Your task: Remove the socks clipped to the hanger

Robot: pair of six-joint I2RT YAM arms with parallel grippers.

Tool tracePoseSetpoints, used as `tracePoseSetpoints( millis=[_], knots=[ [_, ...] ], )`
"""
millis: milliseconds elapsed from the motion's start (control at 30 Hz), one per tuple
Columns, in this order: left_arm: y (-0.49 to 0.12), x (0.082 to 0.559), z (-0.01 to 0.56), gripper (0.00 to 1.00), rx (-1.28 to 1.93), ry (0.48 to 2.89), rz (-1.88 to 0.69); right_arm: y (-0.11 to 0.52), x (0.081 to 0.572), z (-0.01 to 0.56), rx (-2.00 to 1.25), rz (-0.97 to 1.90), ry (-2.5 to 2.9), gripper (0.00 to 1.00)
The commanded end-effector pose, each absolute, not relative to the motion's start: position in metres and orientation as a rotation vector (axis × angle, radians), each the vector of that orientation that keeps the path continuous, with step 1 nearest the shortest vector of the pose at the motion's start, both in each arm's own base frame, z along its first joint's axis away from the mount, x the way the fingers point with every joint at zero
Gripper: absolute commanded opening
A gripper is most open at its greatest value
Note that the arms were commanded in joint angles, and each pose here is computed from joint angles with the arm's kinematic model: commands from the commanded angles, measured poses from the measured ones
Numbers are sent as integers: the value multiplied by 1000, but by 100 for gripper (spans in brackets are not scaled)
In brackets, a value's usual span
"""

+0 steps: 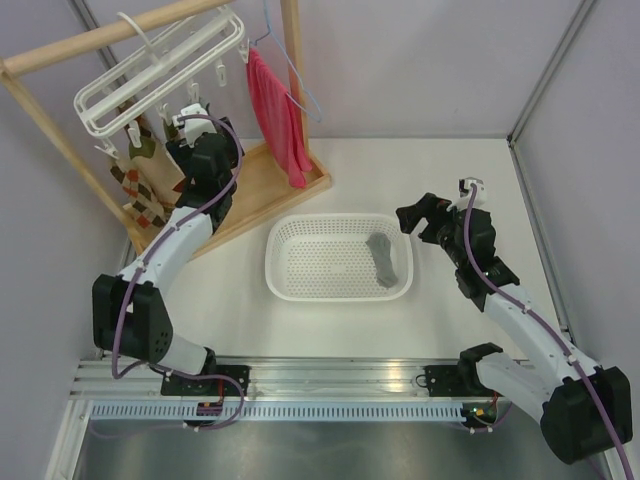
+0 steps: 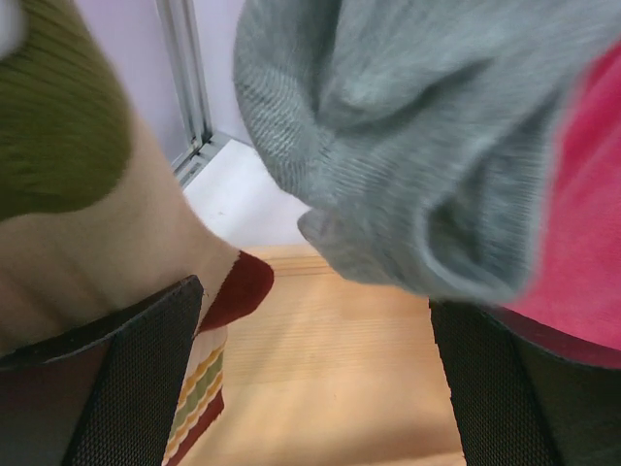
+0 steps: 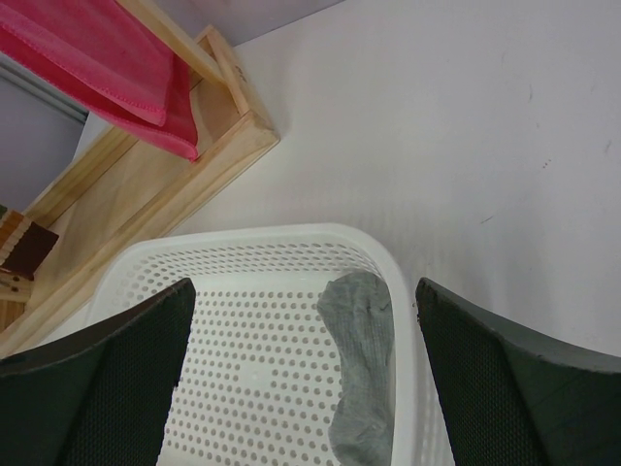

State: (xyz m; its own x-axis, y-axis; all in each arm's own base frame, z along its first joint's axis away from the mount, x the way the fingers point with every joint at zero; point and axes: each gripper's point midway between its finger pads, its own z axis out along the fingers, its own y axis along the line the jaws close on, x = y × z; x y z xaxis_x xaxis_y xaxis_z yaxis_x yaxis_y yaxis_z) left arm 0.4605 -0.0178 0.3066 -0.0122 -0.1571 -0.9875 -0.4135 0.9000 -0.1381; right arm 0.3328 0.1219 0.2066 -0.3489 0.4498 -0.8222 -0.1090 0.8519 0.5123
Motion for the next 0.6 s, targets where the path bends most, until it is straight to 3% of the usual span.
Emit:
tracePoseSetpoints(
  millis=[0, 300, 567],
  knots=[
    [-10, 483, 320, 100, -477, 1529, 184, 122, 335, 220, 237, 604, 1787, 98],
    [-17, 498, 316, 98, -407, 1486, 183, 122, 337, 219, 225, 593, 1792, 98],
    [-12, 492, 326, 67, -396, 1421, 207, 124, 342, 210, 235, 596, 1804, 97]
  ],
)
